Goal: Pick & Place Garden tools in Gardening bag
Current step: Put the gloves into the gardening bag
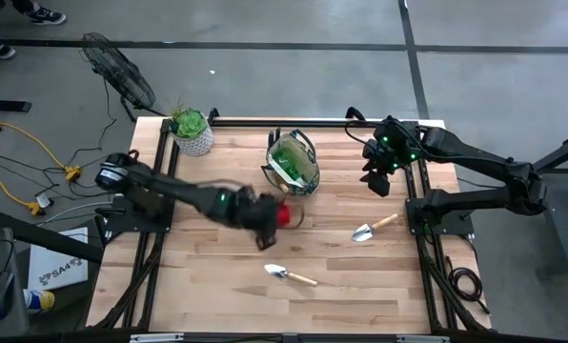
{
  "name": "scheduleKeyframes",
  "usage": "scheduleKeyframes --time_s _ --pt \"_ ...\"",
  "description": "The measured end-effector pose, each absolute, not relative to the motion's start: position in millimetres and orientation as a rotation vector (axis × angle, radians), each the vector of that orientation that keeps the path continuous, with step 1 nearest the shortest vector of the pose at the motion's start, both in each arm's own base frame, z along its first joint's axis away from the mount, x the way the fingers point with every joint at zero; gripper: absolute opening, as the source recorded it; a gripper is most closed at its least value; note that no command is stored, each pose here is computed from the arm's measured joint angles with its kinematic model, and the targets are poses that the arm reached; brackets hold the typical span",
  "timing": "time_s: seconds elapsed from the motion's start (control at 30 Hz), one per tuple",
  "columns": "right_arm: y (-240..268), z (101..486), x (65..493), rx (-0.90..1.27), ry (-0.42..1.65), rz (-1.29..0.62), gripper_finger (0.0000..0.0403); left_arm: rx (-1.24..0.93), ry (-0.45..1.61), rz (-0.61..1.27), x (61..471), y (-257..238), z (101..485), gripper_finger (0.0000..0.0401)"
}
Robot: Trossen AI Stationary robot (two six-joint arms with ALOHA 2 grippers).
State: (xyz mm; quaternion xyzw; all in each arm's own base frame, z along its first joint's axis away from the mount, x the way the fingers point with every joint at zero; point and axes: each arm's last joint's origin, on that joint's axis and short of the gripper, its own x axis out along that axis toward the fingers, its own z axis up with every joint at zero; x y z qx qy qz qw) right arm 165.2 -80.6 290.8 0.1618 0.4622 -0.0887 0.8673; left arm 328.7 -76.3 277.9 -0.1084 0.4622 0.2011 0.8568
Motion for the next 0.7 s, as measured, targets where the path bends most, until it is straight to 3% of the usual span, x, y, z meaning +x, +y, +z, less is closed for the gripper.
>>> scheduleKeyframes --time_s 0.17,0.4,0.7 --pt "-81 291 165 0.338 0.965 -0.186 0.0181 -0.163 0.879 0.472 343 -36 311 0.0023" --pt "-81 291 165 0.338 0.965 -0.186 0.0181 0.108 0.850 0.390 350 18 348 0.0023" --pt "-81 291 166 0.335 0.963 -0.188 0.0181 0.427 0.903 0.192 355 69 349 0.0022"
